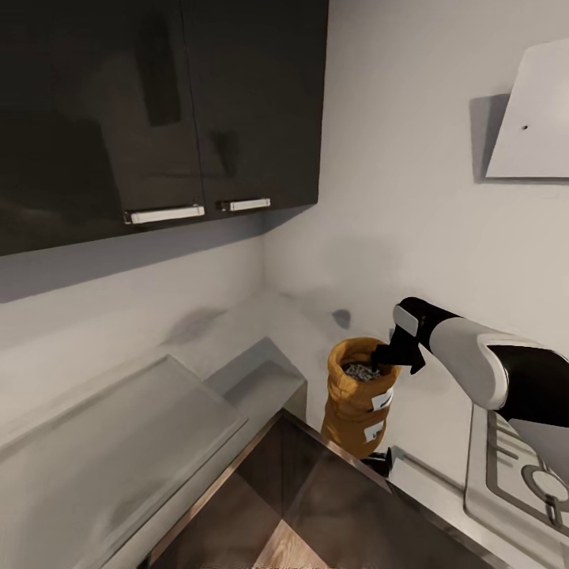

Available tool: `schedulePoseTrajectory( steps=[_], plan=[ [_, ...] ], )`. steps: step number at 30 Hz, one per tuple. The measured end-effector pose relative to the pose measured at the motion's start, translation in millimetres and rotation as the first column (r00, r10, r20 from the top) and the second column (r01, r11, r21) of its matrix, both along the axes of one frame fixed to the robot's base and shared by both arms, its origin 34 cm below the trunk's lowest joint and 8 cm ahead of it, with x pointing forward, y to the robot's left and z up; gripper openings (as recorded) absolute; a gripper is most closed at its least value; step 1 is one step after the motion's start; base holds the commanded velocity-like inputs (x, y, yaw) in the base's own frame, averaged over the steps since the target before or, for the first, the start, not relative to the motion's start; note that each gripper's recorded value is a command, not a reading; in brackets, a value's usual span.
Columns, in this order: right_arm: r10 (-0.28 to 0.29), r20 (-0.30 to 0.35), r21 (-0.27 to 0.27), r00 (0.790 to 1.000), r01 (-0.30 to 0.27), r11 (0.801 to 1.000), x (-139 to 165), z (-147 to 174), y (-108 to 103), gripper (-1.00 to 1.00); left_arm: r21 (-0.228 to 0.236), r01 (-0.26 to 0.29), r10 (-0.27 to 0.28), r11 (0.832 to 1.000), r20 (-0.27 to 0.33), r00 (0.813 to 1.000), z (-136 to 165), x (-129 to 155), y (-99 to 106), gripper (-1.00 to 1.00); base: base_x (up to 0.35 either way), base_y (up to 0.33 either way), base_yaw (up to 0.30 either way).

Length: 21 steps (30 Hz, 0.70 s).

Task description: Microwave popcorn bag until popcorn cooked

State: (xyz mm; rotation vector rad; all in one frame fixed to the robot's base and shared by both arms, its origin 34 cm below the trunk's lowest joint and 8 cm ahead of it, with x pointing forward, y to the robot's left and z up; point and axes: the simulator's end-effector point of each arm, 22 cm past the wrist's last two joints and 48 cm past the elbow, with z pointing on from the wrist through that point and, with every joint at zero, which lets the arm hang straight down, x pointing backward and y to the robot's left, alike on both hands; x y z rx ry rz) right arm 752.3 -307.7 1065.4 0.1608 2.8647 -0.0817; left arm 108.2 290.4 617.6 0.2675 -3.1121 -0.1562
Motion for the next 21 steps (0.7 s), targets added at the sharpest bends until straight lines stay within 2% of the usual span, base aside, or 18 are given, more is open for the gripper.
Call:
schedulePoseTrajectory(
  steps=[21],
  plan=[
    [0.0,-0.034,0.0,0.999,0.0,1.0,2,-22,0,1.0,0.0,-0.001,0.001,1.0,-0.035,0.999,0,-13,0,1.0,0.0,0.0,0.0]
  ],
)
